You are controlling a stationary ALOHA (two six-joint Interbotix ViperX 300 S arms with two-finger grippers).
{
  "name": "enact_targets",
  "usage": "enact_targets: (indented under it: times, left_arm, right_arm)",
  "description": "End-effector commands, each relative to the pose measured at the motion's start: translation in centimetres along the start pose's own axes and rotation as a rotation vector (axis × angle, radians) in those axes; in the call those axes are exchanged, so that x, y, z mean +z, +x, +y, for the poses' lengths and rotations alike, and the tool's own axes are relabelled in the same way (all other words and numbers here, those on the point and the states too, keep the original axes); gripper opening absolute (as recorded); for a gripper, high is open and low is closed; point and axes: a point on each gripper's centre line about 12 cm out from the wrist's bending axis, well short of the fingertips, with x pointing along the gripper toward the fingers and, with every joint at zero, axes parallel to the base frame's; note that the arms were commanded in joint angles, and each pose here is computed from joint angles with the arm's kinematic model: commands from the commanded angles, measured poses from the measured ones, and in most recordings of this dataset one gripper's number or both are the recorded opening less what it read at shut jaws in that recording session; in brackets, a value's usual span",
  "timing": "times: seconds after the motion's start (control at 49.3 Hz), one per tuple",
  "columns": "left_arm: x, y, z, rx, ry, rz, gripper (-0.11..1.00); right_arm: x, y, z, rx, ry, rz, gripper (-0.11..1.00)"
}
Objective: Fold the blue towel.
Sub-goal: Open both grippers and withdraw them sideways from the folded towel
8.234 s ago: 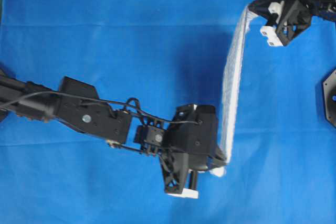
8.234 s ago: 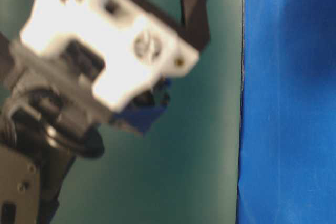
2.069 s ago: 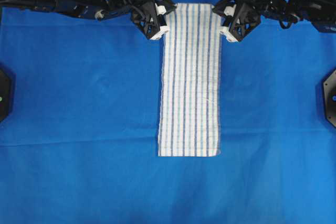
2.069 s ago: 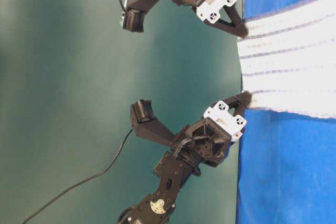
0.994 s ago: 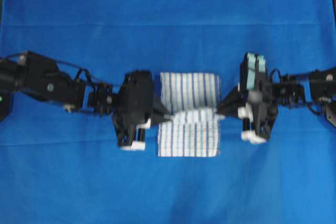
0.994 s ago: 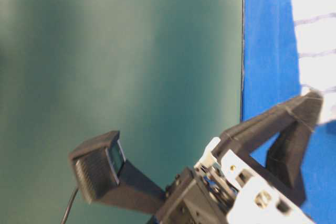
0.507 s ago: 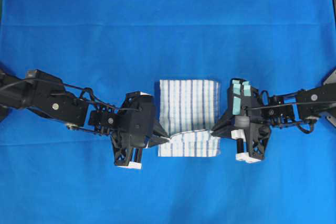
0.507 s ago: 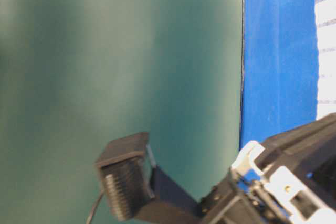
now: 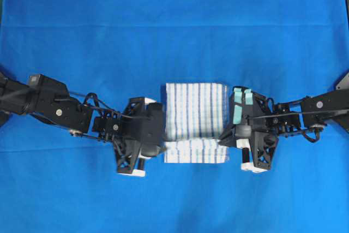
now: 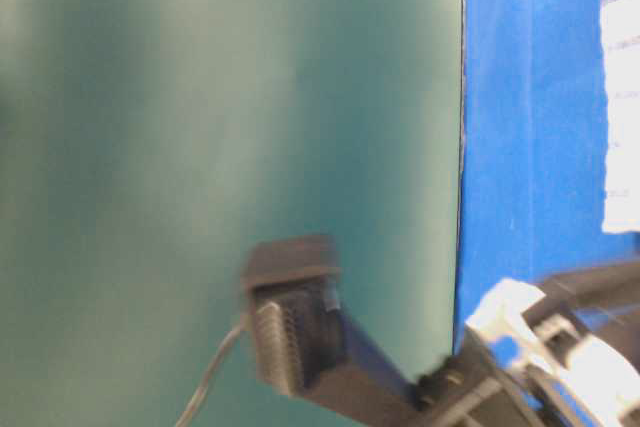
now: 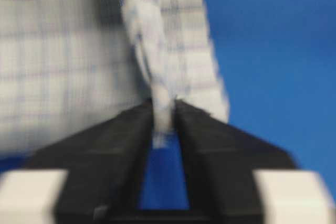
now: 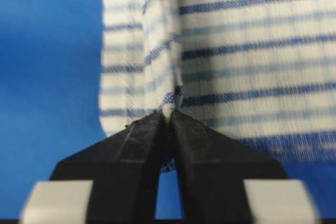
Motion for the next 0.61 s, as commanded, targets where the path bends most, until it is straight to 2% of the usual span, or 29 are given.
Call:
enact_targets:
  times: [0.0, 0.122, 0.183, 0.284, 0.446, 0.588]
  left_arm:
    - [1.1, -0.5, 0.0, 0.000, -0.002, -0.035, 0.30]
    - [1.7, -1.3, 0.0, 0.000, 0.004, -0.035, 0.66]
    - [1.9, -1.9, 0.1, 0.002, 0.007, -0.022, 0.78]
    - [2.7, -3.5, 0.5, 0.011, -0.003, 0.001, 0.75]
    - [4.0, -6.7, 1.2, 0.025, -0.013, 0.004, 0.72]
    - [4.3, -10.0, 1.9, 0.041, -0.022, -0.030, 0.72]
  right_arm:
    - [1.1, -0.3, 0.6, 0.015, 0.001, -0.029, 0.28]
    - [1.9, -0.8, 1.0, 0.025, -0.001, -0.036, 0.63]
    - [2.7, -1.5, 1.3, 0.035, -0.004, -0.055, 0.70]
    - [3.8, -3.2, 1.7, 0.054, -0.022, -0.095, 0.64]
    - [5.0, -6.7, 2.0, 0.071, -0.069, -0.161, 0.65]
    - [5.2, -10.1, 1.4, 0.070, -0.103, -0.232, 0.65]
